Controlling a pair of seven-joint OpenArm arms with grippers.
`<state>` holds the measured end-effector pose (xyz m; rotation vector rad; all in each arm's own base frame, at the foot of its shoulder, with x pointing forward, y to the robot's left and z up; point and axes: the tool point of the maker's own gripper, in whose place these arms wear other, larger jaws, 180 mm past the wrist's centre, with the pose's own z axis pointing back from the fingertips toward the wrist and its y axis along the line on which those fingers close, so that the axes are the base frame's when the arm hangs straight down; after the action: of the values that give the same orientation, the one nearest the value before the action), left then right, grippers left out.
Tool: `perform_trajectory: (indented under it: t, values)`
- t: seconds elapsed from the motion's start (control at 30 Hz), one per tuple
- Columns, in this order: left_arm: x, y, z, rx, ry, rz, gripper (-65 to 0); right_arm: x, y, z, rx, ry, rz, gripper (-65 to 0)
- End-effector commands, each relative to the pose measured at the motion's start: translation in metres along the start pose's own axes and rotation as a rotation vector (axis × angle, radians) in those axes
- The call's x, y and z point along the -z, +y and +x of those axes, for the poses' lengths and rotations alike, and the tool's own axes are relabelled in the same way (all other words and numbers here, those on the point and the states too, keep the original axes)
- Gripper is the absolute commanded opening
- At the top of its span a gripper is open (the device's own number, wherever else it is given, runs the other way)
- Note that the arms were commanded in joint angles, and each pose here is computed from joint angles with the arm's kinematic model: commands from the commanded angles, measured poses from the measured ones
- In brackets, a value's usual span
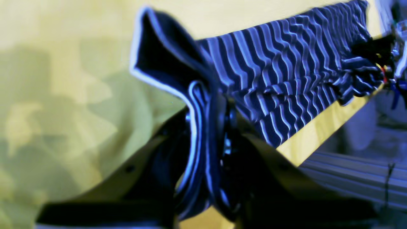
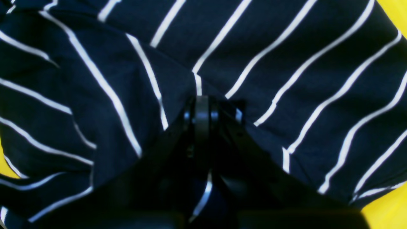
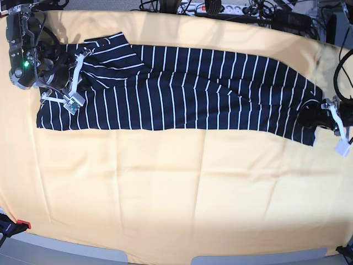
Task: Fold the T-shirt properly
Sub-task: 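Lift the hem end with the left gripper and fold it toward the right gripper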
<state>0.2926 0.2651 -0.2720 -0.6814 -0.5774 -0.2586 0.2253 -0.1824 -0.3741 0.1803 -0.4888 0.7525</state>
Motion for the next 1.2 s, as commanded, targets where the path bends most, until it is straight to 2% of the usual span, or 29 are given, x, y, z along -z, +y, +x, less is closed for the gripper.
perform_trajectory:
  t: [0.0,0.2,0.47,0.7,0.83,1.0,1.17]
  values:
    - [-0.005,-0.013,0.017,0.058,-0.039,-0.018,-65.0,-0.005,-0.005,0.007,-0.007,-0.024,-0.010,-65.0]
    - [0.026,-0.059,0.025,0.149,-0.103,-0.140,-65.0,-0.005,-0.005,0.006,-0.009,-0.017,-0.015,-65.0]
    - [0.067,-0.097,0.024,0.104,-0.204,-0.304,-65.0,-0.005,-0.005,0.006,-0.007,-0.019,-0.012,-65.0]
    - [0.106,-0.138,0.016,0.094,-0.232,-0.454,-65.0,-0.005,-0.005,0.006,-0.007,-0.019,-0.012,-65.0]
    - [0.128,-0.149,0.014,0.085,-0.238,-0.451,-65.0,-0.005,-0.004,0.007,-0.005,-0.023,-0.007,-65.0]
    - [0.148,-0.171,0.008,0.075,-0.224,-0.504,-65.0,-0.005,-0.004,0.007,-0.005,-0.023,-0.007,-65.0]
    - [0.164,-0.187,0.003,0.115,-0.214,-0.527,-65.0,-0.005,-0.004,0.007,-0.005,-0.023,-0.007,-65.0]
